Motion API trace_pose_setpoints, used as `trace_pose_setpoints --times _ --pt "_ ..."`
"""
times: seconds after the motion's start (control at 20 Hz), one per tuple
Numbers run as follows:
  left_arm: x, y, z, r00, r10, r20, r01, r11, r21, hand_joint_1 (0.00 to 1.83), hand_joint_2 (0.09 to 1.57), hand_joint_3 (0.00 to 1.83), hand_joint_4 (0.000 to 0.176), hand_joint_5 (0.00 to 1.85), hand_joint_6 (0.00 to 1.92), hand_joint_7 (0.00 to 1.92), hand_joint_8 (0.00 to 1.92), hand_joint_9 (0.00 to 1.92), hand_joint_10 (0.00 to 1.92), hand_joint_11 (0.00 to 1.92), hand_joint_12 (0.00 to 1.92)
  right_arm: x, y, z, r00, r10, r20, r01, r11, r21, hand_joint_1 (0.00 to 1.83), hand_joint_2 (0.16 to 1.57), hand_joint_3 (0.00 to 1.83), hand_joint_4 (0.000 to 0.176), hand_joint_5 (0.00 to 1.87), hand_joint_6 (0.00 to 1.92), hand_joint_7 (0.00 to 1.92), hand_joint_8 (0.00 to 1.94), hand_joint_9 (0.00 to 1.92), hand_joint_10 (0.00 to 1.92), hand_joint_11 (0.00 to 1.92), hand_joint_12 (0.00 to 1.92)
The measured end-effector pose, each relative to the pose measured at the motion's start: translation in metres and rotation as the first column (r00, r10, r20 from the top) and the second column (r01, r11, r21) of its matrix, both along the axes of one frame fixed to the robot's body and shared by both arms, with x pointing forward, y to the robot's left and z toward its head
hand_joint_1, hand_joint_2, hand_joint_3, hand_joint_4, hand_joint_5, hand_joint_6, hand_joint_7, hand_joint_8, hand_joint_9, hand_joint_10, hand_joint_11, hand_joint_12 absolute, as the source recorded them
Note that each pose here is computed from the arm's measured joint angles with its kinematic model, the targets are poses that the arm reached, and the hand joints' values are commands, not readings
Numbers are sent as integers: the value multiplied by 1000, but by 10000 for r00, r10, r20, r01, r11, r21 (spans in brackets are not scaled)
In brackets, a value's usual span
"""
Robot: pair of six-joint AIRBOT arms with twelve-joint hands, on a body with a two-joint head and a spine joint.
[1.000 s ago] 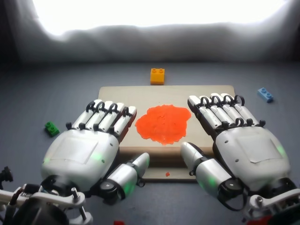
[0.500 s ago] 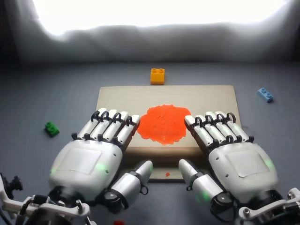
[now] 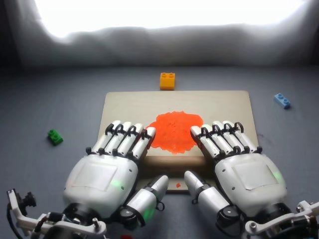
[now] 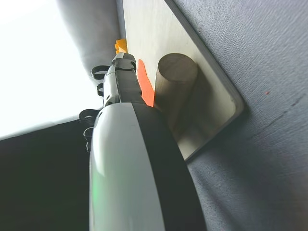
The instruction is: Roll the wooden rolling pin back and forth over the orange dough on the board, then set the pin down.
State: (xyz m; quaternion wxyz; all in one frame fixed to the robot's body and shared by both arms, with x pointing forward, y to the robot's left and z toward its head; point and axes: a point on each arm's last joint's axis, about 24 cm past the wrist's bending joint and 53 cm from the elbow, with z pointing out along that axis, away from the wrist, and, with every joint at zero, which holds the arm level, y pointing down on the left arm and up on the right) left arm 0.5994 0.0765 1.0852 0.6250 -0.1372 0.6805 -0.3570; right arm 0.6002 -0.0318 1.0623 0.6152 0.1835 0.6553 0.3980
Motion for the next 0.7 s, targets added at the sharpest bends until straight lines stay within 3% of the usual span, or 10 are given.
trace_pose_setpoints --times 0.2,0.7 --pt "2 -4 -7 10000 -3 -71 3 10000 -9 0 1477 10 0 61 0 40 0 0 0 0 0 -1 3 -2 10000 43 -45 -43 10000 16 0 1556 0 0 145 1 149 1 92 0 0 183" --pt "16 7 -12 9992 390 38 -391 9991 159 0 1479 7 0 83 7 53 4 7 3 0 0 1 4 -5 9998 126 -151 -124 9999 88 0 1558 0 0 162 4 160 1 102 2 0 210"
